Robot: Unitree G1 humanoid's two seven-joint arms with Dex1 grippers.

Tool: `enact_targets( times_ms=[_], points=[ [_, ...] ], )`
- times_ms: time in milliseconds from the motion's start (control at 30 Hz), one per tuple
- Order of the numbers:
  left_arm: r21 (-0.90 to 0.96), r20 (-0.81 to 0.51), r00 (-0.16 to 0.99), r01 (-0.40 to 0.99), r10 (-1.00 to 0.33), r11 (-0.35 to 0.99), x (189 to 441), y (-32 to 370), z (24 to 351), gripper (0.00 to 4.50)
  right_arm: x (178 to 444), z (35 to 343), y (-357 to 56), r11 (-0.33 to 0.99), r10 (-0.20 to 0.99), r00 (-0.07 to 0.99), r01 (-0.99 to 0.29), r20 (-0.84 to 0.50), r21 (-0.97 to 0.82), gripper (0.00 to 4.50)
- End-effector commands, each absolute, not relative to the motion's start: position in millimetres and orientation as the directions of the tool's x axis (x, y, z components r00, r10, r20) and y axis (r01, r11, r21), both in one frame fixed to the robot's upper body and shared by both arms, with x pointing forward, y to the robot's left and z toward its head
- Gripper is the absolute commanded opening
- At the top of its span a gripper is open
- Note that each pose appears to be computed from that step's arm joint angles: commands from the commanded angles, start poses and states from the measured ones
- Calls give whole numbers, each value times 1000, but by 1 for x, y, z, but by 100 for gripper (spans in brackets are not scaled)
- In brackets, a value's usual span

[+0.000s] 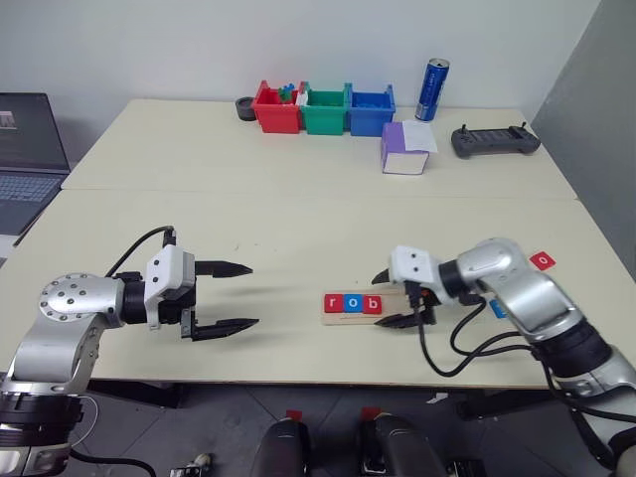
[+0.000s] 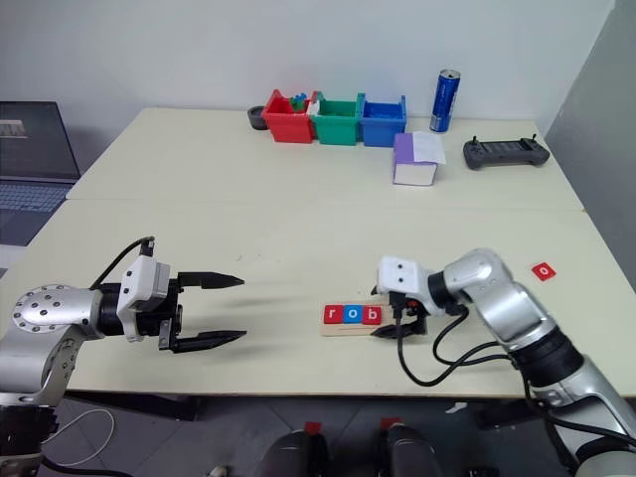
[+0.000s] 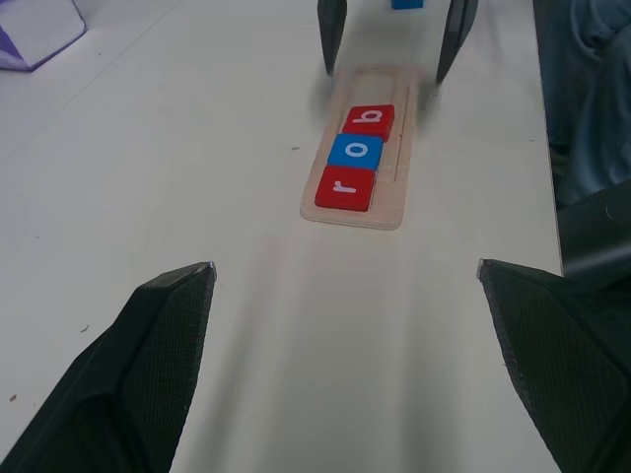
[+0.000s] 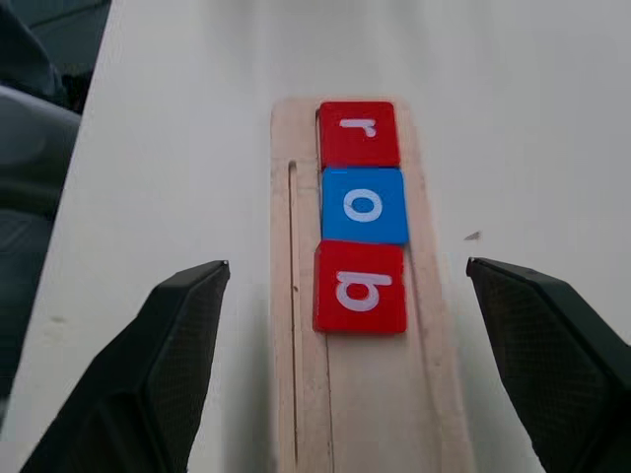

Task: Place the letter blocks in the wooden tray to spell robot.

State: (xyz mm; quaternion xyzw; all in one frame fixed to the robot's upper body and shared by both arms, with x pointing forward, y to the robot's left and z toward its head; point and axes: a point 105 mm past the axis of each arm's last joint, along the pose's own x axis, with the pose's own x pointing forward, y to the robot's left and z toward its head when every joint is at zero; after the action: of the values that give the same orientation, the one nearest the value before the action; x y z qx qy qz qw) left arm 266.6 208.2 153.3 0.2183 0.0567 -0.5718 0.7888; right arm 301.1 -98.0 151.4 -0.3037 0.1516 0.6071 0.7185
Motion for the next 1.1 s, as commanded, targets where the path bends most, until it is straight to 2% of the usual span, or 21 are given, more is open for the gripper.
enact_targets(
  times_ms=[33, 133, 267, 300, 400, 533, 700, 1100],
  points=[
    [332, -328, 355, 911, -875, 245, 269, 212, 167, 450, 306, 179, -126, 269, 783, 378, -922, -494, -279, 418],
    [330, -327, 350, 913, -878, 241, 273, 211, 167, 450, 295, 174, -128, 321, 792, 398, -917, -463, -239, 418],
    [331, -327, 337, 916, -883, 227, 276, 208, 168, 450, 279, 154, -106, 265, 820, 325, -945, -471, -190, 418],
    [331, -327, 335, 916, -884, 225, 276, 207, 168, 450, 279, 149, -100, 264, 824, 318, -948, -468, -180, 402],
    [331, -327, 330, 918, -886, 220, 276, 206, 168, 450, 283, 135, -91, 272, 824, 314, -949, -471, -158, 329],
    [329, -327, 326, 919, -887, 216, 274, 205, 167, 450, 284, 120, -91, 269, 830, 290, -957, -476, -114, 189],
    [329, -340, 324, 920, -883, 210, 270, 207, 164, 450, 283, 116, -89, 228, 849, 245, -969, -468, -93, 12],
    [309, -333, 307, 929, -891, 204, 262, 206, 164, 450, 286, 101, -84, 151, 839, 184, -983, -512, -105, 5]
  ],
)
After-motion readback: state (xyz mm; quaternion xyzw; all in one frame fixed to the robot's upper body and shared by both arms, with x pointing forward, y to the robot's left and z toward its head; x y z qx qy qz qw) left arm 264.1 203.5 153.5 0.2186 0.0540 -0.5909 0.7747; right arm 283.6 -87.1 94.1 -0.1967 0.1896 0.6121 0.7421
